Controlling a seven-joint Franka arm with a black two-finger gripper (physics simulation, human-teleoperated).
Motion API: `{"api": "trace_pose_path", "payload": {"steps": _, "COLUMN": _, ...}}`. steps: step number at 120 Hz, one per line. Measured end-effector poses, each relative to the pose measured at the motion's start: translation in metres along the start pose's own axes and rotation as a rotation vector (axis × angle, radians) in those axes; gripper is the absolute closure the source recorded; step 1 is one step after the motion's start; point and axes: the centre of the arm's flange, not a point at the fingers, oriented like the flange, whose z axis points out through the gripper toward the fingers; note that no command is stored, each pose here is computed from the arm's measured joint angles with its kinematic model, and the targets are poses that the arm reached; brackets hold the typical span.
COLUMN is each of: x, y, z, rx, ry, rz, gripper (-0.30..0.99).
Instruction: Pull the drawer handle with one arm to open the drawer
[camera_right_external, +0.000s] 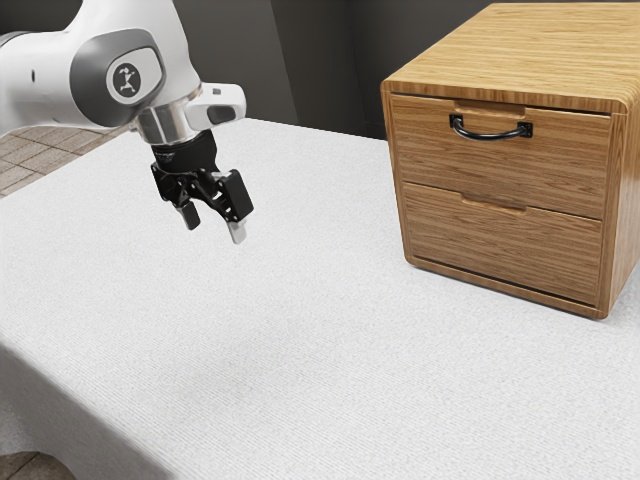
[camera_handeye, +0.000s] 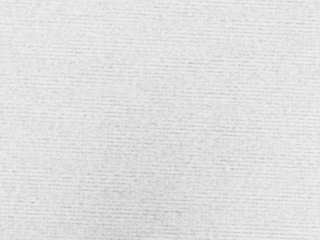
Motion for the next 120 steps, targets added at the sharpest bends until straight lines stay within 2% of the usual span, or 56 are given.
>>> {"api": "trace_pose_path", "payload": {"steps": 32, "x": -0.004, "y": -0.002, "z": -0.012, "rx": 0.001, "ry": 0.017, "rz": 0.005, "gripper": 0.00}}
{"api": "trace_pose_path", "payload": {"steps": 34, "x": -0.005, "y": -0.002, "z": -0.018, "rx": 0.003, "ry": 0.026, "rz": 0.003, "gripper": 0.00}}
{"api": "trace_pose_path", "payload": {"steps": 43, "x": -0.028, "y": 0.001, "z": -0.091, "rx": 0.011, "ry": 0.150, "rz": -0.013, "gripper": 0.00}}
{"api": "trace_pose_path", "payload": {"steps": 52, "x": -0.037, "y": 0.009, "z": -0.112, "rx": -0.010, "ry": 0.181, "rz": -0.074, "gripper": 0.00}}
{"api": "trace_pose_path", "payload": {"steps": 66, "x": -0.008, "y": 0.033, "z": -0.081, "rx": -0.080, "ry": 0.142, "rz": -0.236, "gripper": 0.00}}
{"api": "trace_pose_path", "payload": {"steps": 83, "x": 0.031, "y": 0.120, "z": -0.034, "rx": -0.123, "ry": 0.118, "rz": -0.356, "gripper": 0.00}}
{"api": "trace_pose_path", "payload": {"steps": 98, "x": 0.055, "y": 0.124, "z": -0.005, "rx": -0.138, "ry": 0.119, "rz": -0.544, "gripper": 0.00}}
{"api": "trace_pose_path", "payload": {"steps": 120, "x": 0.059, "y": 0.157, "z": -0.017, "rx": -0.200, "ry": 0.175, "rz": -0.756, "gripper": 0.00}}
